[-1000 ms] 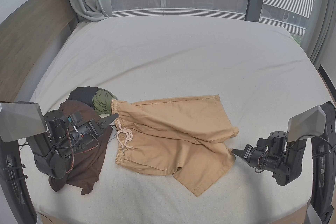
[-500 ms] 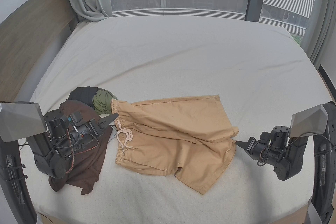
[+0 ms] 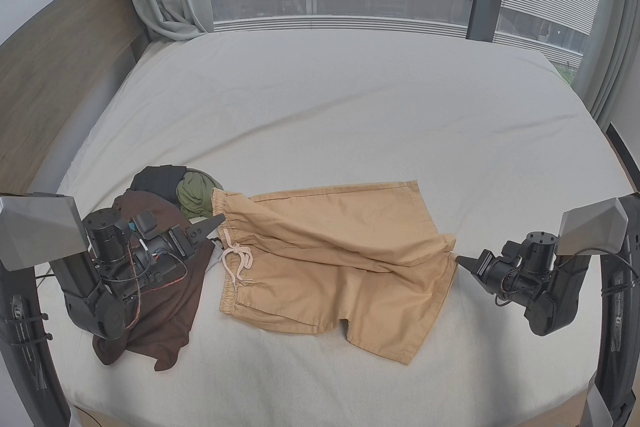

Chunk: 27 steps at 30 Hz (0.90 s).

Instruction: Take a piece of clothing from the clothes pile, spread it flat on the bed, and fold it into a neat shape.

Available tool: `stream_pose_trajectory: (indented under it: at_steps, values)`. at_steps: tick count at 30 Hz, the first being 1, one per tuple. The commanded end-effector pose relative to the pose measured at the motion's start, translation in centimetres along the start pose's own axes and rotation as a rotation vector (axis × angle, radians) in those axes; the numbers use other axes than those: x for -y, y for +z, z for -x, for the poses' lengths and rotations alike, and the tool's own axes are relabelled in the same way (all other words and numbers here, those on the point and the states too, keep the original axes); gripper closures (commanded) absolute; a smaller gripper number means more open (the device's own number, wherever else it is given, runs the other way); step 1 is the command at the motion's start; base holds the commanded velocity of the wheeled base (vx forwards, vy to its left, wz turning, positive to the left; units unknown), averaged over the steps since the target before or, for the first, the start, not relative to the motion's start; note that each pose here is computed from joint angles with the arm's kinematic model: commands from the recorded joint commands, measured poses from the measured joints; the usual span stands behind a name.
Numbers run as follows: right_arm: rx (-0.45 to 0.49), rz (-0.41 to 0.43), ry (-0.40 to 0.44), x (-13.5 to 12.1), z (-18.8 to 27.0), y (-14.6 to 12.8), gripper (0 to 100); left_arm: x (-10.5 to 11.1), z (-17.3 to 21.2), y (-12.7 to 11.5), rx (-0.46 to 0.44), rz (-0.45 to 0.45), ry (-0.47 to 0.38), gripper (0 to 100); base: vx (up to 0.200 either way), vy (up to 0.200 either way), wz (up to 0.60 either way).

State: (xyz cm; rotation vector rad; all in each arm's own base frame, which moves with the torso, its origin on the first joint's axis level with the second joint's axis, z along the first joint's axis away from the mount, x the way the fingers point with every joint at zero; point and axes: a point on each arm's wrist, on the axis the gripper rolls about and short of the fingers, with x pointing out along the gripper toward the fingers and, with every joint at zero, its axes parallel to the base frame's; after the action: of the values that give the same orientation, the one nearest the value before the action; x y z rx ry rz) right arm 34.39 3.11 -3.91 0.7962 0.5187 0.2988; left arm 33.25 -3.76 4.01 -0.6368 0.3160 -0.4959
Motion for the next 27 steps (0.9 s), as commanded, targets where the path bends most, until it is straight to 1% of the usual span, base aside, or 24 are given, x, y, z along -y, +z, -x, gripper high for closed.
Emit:
stream_pose_trajectory:
  at_steps: [1,5,7,10,19,20,25,27]
  values:
    - [0.019,0.005,0.008,0.0,-0.2,0.6,100,-0.1,0.0,0.0,0.0,0.002,0.003,0,0.0,0.0,0.0]
    - [0.03,0.003,-0.01,0.1,-0.8,1.0,100,-0.1,0.0,-0.1,-0.002,0.003,0.002,0,0.0,0.0,0.0]
    - [0.069,0.005,-0.04,0.1,-1.4,1.4,100,-0.2,0.0,-0.1,-0.005,0.004,0.004,0,0.0,0.0,0.0]
    - [0.097,0.01,-0.061,0.1,-1.8,1.4,100,-0.2,0.0,-0.1,-0.008,0.006,0.004,0,0.0,0.0,0.0]
    - [0.102,0.014,-0.05,-0.3,-1.7,1.5,100,-0.6,0.3,-0.4,-0.015,0.013,0.019,0,0.0,0.0,0.0]
    - [0.106,0.016,-0.046,-0.4,-1.7,1.5,0,-0.6,0.3,-0.5,-0.018,0.013,0.021,0,0.0,0.0,0.0]
    - [0.131,0.029,-0.024,-0.7,-1.6,1.8,0,-0.7,0.7,-1.0,-0.044,0.007,0.029,0,0.0,0.0,0.0]
    - [0.164,0.047,0.005,-2.1,-0.7,2.9,0,-1.2,1.1,-2.0,-0.091,-0.025,0.031,0,0.0,0.0,0.0]
